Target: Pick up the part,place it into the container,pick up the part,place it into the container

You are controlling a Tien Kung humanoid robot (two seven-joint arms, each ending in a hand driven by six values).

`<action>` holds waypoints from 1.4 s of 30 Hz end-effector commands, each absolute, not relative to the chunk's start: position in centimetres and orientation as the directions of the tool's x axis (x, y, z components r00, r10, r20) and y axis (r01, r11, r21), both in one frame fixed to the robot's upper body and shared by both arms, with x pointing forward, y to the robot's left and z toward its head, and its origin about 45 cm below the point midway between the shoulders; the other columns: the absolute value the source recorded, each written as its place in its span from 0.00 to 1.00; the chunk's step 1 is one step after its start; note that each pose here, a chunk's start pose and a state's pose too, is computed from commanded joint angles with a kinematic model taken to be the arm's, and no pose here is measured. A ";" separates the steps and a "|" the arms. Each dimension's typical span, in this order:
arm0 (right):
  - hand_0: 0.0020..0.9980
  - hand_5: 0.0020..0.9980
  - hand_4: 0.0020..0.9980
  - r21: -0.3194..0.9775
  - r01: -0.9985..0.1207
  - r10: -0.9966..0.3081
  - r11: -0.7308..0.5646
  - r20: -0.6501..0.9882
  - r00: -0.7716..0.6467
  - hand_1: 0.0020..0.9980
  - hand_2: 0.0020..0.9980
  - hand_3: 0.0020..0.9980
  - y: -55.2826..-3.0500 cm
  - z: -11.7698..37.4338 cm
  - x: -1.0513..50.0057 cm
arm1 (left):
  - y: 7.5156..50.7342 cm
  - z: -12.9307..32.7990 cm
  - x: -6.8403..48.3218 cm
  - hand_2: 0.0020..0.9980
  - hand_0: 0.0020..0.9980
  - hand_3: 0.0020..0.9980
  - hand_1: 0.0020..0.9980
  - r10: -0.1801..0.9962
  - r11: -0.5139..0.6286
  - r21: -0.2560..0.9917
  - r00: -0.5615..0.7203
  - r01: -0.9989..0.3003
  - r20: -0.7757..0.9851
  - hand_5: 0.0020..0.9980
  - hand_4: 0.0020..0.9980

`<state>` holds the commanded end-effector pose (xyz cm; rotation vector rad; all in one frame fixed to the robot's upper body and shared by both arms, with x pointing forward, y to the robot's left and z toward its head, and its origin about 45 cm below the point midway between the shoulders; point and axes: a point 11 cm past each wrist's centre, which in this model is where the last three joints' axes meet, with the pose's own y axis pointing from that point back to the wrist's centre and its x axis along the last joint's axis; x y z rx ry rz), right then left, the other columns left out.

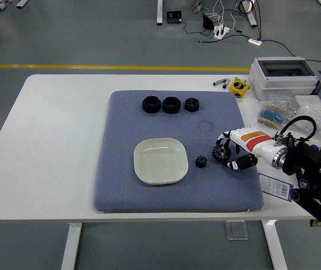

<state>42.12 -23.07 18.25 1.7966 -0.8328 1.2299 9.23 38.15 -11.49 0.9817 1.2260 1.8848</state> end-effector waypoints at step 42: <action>0.63 0.26 1.00 0.204 -0.648 -0.064 -0.734 0.929 0.364 0.64 0.77 0.89 -5.9 20.6 39.7 | 38.9 -11.5 8.3 0.64 0.71 0.57 0.62 0.834 -0.342 0.933 -0.494 -0.114 0.245 0.70 0.62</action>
